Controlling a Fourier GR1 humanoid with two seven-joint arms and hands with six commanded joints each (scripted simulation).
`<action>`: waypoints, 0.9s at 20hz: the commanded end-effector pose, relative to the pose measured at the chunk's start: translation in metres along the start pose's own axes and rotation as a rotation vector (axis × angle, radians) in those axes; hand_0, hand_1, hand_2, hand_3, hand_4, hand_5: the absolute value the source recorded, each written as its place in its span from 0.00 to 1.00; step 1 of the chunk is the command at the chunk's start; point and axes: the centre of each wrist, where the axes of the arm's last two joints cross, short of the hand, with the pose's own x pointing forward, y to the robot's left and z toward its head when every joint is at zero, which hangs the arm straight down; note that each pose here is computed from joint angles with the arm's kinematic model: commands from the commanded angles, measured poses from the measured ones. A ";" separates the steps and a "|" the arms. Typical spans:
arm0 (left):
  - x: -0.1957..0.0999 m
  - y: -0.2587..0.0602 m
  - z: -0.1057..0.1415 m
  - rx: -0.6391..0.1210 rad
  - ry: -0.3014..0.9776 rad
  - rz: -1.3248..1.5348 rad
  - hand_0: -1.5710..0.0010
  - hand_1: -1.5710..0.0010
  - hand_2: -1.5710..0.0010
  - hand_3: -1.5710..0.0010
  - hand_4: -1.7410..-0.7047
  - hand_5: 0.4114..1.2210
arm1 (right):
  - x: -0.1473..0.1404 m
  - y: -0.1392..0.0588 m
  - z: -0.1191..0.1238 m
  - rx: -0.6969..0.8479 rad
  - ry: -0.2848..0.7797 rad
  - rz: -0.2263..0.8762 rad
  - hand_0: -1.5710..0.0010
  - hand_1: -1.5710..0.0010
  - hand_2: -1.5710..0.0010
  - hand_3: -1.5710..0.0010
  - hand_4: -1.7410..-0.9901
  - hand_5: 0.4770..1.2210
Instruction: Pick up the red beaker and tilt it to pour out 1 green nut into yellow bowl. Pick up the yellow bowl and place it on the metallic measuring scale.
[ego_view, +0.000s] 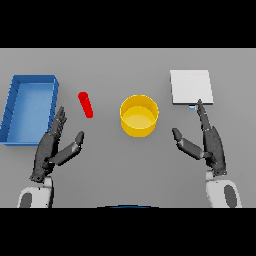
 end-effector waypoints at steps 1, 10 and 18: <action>0.005 -0.001 0.003 -0.007 0.000 -0.014 1.00 1.00 1.00 1.00 0.58 0.31 | 0.001 0.001 0.000 -0.001 0.005 0.005 1.00 1.00 1.00 1.00 0.89 0.14; -0.011 0.000 -0.032 -0.039 0.133 -0.024 1.00 1.00 1.00 1.00 0.56 0.29 | -0.001 -0.002 0.000 0.049 0.010 -0.066 1.00 1.00 1.00 1.00 0.72 0.20; -0.029 -0.006 -0.088 -0.068 0.124 -0.051 1.00 1.00 1.00 1.00 0.54 0.28 | 0.002 -0.004 -0.003 0.051 -0.011 -0.089 1.00 1.00 1.00 1.00 0.68 0.20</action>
